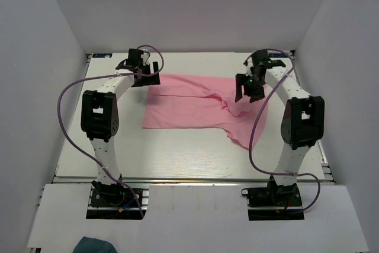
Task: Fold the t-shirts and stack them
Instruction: Fold the flattened tshirt in 1/3 of the way, then grap the side of the flattened tshirt closest away from the robot with both arms
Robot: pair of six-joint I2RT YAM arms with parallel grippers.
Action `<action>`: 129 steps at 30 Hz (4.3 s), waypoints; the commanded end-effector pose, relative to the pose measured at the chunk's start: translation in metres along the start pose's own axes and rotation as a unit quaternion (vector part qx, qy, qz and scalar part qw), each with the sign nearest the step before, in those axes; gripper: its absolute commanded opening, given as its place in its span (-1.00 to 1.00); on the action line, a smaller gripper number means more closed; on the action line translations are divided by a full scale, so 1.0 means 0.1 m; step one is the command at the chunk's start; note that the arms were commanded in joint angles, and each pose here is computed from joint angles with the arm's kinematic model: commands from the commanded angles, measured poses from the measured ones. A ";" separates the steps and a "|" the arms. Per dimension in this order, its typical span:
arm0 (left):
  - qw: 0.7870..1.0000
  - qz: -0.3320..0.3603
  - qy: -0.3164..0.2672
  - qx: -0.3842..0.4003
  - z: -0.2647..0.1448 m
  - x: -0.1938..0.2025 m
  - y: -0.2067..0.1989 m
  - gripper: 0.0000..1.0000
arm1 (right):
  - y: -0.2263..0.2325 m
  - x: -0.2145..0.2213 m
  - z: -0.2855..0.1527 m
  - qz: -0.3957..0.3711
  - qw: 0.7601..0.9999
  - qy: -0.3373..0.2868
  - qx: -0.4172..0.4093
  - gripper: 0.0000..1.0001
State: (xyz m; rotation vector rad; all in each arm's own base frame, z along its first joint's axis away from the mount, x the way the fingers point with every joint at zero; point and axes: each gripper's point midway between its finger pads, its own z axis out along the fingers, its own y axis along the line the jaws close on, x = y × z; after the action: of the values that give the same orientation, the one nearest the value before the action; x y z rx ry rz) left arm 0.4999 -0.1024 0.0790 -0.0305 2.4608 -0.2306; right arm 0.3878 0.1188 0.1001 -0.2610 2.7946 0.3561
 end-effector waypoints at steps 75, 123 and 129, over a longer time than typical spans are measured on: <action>0.996 0.000 0.006 0.087 0.43 -0.14 -0.12 1.00 | -0.87 -0.84 -0.33 0.119 0.973 -0.189 -0.056 0.81; 0.979 -0.121 0.066 -0.153 -1.12 1.09 0.34 1.00 | -0.08 0.99 -0.30 0.026 0.989 -0.141 0.038 0.81; 0.975 -0.134 0.113 -0.136 -1.16 1.90 0.30 1.00 | 0.07 1.51 -0.11 0.015 0.995 -0.094 0.026 0.81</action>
State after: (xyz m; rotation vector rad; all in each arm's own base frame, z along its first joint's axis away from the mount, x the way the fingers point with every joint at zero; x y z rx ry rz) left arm 0.2903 -0.0648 0.0354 -0.4146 2.7531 0.0565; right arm 0.2487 0.0981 0.0605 -0.1745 2.6440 0.2971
